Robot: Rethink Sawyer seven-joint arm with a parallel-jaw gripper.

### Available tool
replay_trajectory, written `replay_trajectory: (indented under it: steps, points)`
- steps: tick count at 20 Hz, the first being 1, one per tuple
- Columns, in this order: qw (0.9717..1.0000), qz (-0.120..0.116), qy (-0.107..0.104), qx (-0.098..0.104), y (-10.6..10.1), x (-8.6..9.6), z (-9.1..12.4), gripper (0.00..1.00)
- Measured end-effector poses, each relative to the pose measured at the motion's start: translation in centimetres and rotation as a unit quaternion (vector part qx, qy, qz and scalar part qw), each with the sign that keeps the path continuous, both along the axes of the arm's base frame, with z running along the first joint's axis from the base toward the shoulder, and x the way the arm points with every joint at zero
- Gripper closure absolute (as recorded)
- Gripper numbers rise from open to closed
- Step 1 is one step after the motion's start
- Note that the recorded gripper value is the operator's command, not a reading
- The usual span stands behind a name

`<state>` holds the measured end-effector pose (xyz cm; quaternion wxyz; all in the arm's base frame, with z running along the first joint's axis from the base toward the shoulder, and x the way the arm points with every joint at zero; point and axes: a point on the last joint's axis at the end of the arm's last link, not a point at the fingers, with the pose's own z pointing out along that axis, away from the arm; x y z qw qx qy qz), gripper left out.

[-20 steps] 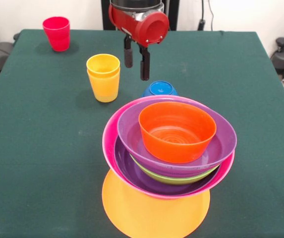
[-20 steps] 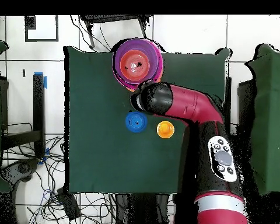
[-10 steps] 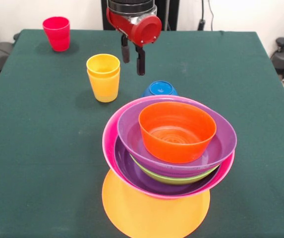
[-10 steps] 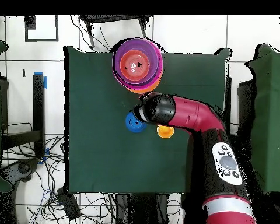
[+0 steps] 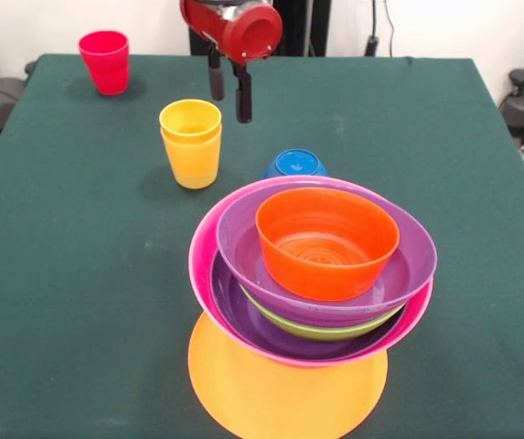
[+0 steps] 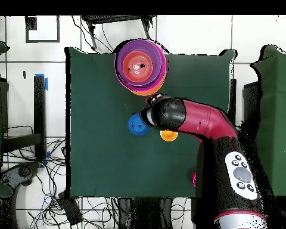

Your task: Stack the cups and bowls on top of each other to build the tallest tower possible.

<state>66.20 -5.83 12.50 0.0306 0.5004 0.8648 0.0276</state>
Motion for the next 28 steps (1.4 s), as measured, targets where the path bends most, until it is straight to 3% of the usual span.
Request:
replay_trajectory:
  steps: [12, 18, 28]
  points:
    - [1.0000, -0.001, -0.007, 0.004, -0.2, 0.4, 0.6, 0.00]
    - [0.9999, -0.008, -0.006, 0.009, -1.7, 0.1, 0.4, 0.00]
    - [1.0000, 0.000, -0.001, -0.004, -4.4, -1.0, -0.7, 0.00]
